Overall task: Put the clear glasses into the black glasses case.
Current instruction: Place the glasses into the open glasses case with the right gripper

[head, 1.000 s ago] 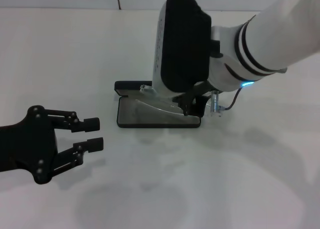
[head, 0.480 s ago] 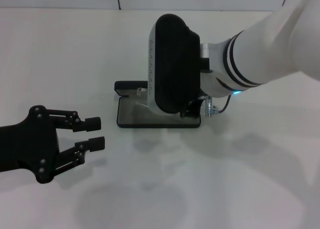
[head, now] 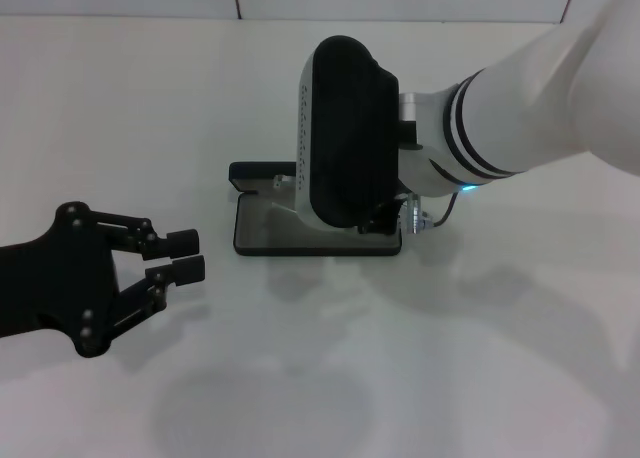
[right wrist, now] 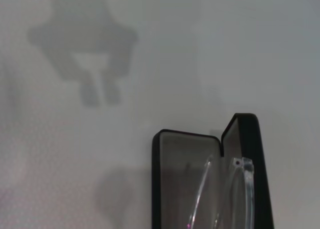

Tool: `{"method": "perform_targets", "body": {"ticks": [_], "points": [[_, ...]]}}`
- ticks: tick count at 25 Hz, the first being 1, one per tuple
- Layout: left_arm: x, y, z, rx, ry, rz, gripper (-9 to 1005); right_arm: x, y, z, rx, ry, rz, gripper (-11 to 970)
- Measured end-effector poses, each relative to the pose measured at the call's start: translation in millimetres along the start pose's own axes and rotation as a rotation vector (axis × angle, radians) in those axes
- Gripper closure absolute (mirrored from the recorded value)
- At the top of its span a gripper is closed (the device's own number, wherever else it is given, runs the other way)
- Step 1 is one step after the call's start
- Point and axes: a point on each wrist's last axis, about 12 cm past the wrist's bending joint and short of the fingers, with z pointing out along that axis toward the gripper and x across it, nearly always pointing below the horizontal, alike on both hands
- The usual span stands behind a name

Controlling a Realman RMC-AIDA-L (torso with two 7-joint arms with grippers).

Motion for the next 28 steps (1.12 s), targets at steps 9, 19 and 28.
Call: {"method": "perform_targets", "body": {"ticks": [9, 19, 28], "points": [[0.1, 0.7, 1.9, 0.003, 0.003, 0.006, 828, -0.9, -0.2, 5.3, 0.011, -0.012, -0.009, 906], [0.2, 0.8, 1.2, -0.004, 0.001, 0.005, 828, -0.2, 3.7, 9.9, 0.017, -0.001, -0.038, 905], [0.4, 0.9, 0.8, -0.007, 0.001, 0.004, 828, -0.6, 4.5, 10.7, 0.029, 0.003, -0.051, 905]]}}
